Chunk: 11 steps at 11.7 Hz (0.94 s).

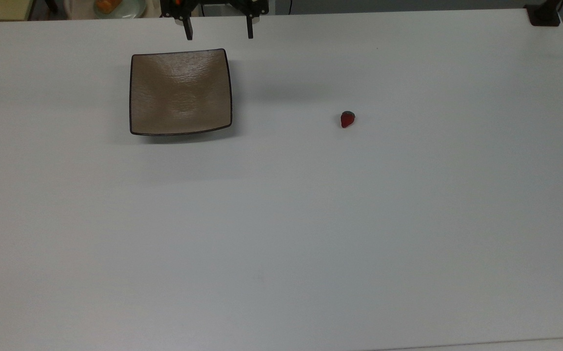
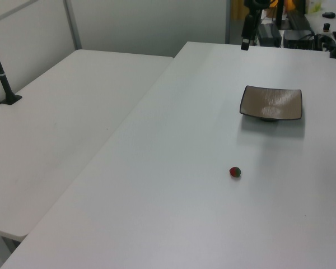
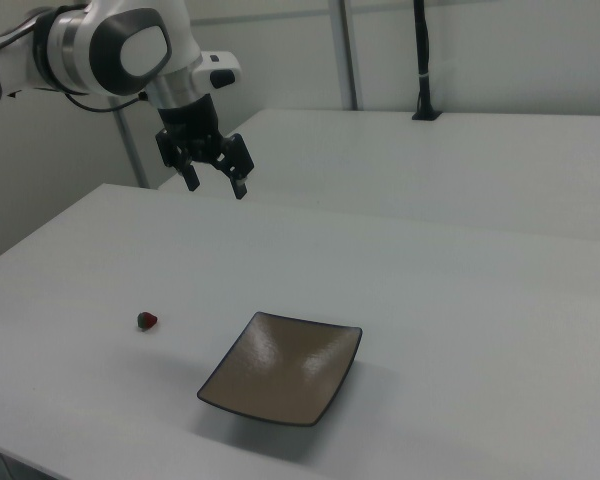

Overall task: Strawberries on a ceramic plate
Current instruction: 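Move the open gripper over the red strawberry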

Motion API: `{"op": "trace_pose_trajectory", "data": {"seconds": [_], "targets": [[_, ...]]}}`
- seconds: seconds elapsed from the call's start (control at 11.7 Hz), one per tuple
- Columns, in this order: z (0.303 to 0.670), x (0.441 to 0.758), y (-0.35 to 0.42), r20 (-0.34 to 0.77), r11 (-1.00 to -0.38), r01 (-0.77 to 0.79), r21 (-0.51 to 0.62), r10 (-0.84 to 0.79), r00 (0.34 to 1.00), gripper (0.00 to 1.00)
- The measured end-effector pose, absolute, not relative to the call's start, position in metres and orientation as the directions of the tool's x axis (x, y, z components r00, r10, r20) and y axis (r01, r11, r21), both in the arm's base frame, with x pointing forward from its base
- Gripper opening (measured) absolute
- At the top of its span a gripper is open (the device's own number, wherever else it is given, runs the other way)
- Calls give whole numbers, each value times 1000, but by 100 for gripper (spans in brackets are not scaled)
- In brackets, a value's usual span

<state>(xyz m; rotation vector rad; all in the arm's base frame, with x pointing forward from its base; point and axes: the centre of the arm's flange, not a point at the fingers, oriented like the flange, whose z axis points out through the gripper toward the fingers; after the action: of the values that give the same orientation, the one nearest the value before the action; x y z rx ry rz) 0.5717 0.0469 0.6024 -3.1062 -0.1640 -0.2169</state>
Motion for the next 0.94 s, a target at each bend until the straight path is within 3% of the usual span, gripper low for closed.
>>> {"op": "trace_pose_trajectory", "data": {"seconds": [0.94], "targets": [[595,573,72,126,-990,139,-24,135,983,100]]}}
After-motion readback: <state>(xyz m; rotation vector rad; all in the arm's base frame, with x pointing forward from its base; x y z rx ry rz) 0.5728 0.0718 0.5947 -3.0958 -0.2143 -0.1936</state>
